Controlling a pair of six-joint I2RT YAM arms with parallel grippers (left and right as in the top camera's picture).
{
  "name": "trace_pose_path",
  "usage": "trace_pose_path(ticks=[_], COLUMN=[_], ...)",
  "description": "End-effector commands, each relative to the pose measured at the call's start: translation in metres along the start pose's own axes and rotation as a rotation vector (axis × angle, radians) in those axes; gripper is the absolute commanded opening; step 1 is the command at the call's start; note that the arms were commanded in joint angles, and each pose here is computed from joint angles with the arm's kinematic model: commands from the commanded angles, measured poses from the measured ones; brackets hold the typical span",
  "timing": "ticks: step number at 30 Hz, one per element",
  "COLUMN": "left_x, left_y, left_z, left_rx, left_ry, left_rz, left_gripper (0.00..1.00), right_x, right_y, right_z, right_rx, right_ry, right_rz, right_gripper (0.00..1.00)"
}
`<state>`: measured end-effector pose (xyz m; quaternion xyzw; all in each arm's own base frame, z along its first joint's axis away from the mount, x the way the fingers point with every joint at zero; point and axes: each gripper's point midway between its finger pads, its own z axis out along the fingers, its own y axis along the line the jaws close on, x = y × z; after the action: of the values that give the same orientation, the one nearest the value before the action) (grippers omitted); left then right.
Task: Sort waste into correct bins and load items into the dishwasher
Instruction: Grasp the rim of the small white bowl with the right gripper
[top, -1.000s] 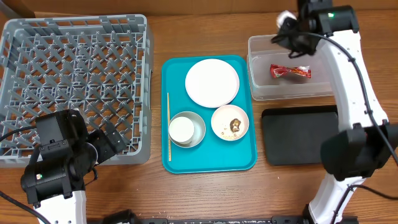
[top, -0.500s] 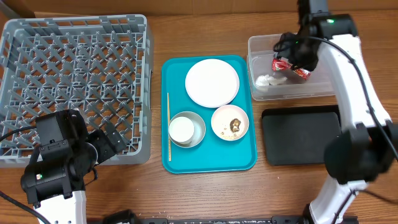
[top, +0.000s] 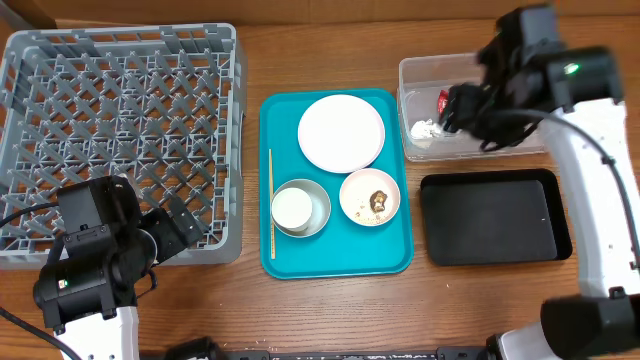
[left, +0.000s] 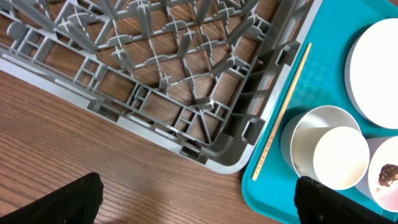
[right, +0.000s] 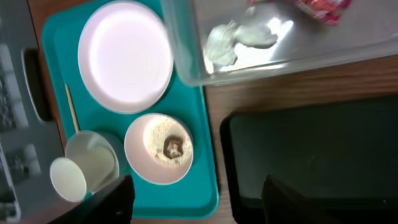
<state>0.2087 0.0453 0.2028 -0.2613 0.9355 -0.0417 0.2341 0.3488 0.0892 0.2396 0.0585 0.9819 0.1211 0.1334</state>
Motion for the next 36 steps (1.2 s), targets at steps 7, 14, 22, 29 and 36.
trace_pose_path(ticks=[7, 14, 22, 29, 36], left_x=[-0.006, -0.005, -0.005, -0.004, -0.004], left_y=[-0.002, -0.002, -0.002, -0.002, -0.002], left_z=[-0.006, -0.006, -0.006, -0.006, -0.006], left_rx=[0.013, 0.013, 0.012, 0.011, 0.011], left_ry=[-0.023, -0.021, -0.019, -0.017, -0.016], left_rz=[-0.012, -0.012, -0.012, -0.012, -0.012], left_gripper=[1.00, 1.00, 1.00, 1.00, 1.00], right_x=[0.061, 0.101, 0.128, 0.138, 0.152], right_y=[0.055, 0.080, 0.101, 0.108, 0.099], right_z=[-0.012, 0.059, 0.138, 0.184, 0.216], right_rx=[-0.186, -0.221, -0.190, -0.171, -0.138], right_ry=[-0.243, -0.150, 0.021, 0.085, 0.173], right_rz=[-0.330, -0.478, -0.556, -0.573, -0.541], right_gripper=[0.84, 0.84, 0.75, 0.63, 0.45])
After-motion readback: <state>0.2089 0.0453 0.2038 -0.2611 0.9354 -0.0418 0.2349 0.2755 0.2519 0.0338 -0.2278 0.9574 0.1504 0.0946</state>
